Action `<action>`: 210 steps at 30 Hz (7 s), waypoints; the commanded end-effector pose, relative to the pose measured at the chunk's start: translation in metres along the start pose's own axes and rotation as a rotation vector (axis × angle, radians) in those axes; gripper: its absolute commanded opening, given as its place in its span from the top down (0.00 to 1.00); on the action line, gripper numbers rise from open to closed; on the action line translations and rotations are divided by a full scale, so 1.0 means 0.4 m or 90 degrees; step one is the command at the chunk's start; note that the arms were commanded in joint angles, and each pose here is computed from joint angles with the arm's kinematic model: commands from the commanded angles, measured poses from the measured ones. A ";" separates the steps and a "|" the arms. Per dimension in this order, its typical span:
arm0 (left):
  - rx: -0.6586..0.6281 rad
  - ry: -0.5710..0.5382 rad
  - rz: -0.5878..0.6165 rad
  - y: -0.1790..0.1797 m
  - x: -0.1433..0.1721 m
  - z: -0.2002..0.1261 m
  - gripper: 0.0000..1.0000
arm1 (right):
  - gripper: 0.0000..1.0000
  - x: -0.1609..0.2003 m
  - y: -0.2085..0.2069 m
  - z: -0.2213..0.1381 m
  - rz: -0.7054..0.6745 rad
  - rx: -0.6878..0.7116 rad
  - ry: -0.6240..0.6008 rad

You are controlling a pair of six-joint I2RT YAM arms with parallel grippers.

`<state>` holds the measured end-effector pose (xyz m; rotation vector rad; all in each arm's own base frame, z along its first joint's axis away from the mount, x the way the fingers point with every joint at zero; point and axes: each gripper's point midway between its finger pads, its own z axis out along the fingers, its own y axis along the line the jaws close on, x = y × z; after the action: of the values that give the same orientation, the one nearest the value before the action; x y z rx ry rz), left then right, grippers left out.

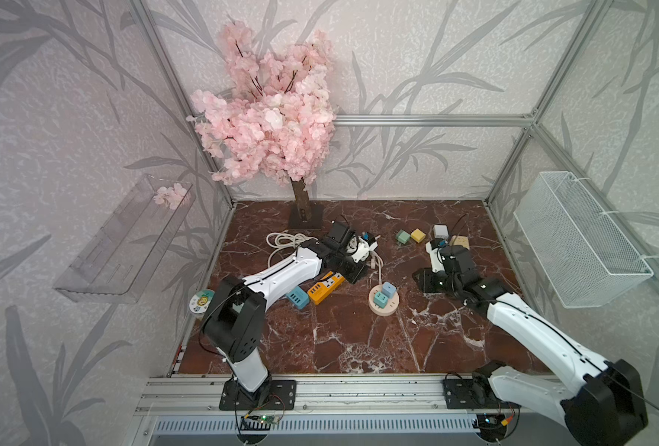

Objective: Pull the plug off the socket
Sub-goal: Move the socket to the center of the board, then remove the plug from the socket.

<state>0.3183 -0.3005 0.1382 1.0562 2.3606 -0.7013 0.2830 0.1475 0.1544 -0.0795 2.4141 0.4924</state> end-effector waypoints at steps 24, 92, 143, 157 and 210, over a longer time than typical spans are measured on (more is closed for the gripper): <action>-0.030 0.091 0.030 0.043 -0.160 0.227 1.00 | 0.58 0.292 0.032 0.089 0.057 -0.019 0.133; -0.141 -0.010 -0.026 0.077 0.042 -0.326 0.31 | 0.43 0.168 0.305 0.094 -0.192 -0.119 0.098; 0.056 0.092 -0.212 0.102 0.304 -0.098 1.00 | 0.42 0.075 0.434 0.241 -0.180 -0.162 0.154; 0.052 0.109 -0.216 0.106 0.327 -0.095 1.00 | 0.42 0.127 0.436 0.292 -0.207 -0.137 0.192; 0.035 0.126 -0.238 0.131 0.364 -0.081 1.00 | 0.89 0.132 0.480 0.333 -0.242 -0.116 0.142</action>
<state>0.2792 -0.1877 0.0917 0.7608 2.6255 -0.9102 0.2892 0.3745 0.0738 -0.6935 2.5260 0.5142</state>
